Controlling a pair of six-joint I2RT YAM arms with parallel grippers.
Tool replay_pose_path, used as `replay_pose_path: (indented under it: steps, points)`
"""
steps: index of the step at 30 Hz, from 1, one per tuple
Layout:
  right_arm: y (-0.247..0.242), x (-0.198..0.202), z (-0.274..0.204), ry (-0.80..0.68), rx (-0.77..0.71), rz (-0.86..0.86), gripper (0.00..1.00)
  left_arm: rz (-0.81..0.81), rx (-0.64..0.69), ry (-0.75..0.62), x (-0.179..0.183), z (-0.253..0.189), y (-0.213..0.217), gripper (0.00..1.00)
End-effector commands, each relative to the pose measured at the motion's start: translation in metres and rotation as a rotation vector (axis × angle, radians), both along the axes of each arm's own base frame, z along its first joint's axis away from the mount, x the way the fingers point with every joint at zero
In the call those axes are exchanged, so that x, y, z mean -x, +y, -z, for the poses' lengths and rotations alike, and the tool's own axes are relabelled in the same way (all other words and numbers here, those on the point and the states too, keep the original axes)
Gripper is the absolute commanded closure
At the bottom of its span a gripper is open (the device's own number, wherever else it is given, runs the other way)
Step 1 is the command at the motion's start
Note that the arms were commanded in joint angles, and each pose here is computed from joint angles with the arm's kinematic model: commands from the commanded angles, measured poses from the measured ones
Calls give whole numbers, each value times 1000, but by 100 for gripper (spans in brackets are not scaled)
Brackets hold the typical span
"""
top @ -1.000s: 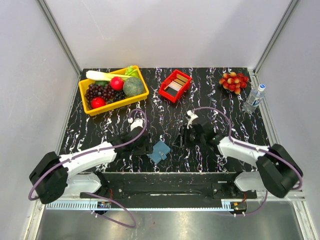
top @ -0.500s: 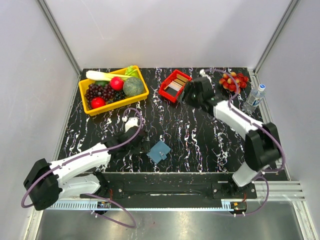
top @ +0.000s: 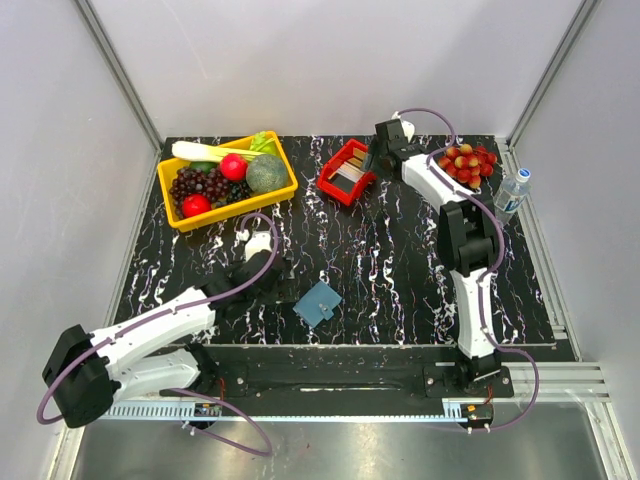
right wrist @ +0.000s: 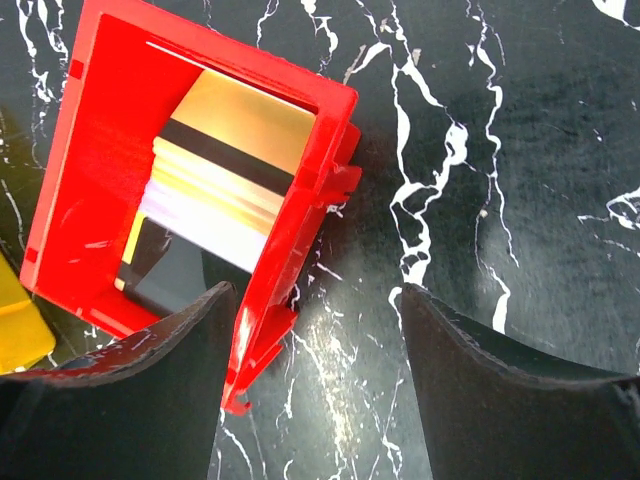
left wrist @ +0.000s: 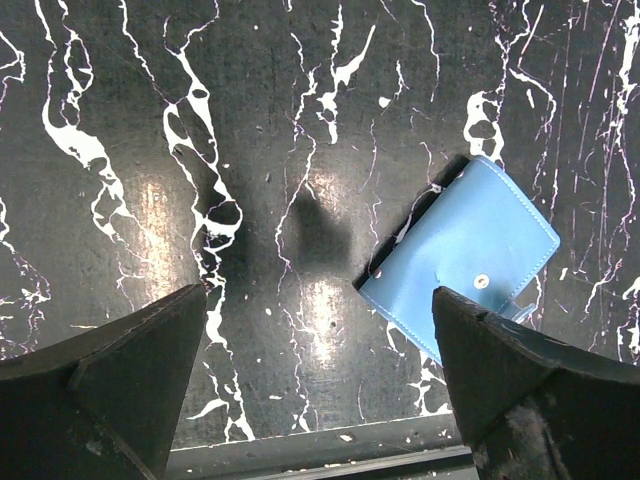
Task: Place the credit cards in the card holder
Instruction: Move the storage box to the center of the board.
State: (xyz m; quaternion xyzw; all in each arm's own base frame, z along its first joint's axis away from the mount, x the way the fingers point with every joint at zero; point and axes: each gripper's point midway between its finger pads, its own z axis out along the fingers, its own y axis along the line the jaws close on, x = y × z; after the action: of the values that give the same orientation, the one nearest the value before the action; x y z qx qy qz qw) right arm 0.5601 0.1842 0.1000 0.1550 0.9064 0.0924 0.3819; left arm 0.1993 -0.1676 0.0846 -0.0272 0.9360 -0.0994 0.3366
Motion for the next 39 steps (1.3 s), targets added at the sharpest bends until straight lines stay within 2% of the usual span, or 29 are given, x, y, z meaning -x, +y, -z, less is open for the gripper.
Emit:
replay_pose_path:
  steps: [1,10,19,30,39]
  points:
    - [-2,-14,-13,-35,40,-29,27,-12,8,-59,-13,-19,0,1]
    - [-4,-13,29,31,83,-52,27,6,-5,-44,-15,-16,-3,1]
    - [-17,-4,26,30,130,-33,27,5,1,-34,-14,-14,-3,1]
    - [-41,57,23,70,120,34,30,18,-2,-27,-14,-13,-5,1]
    - [-67,140,38,140,114,58,31,27,14,-10,-11,-7,-9,1]
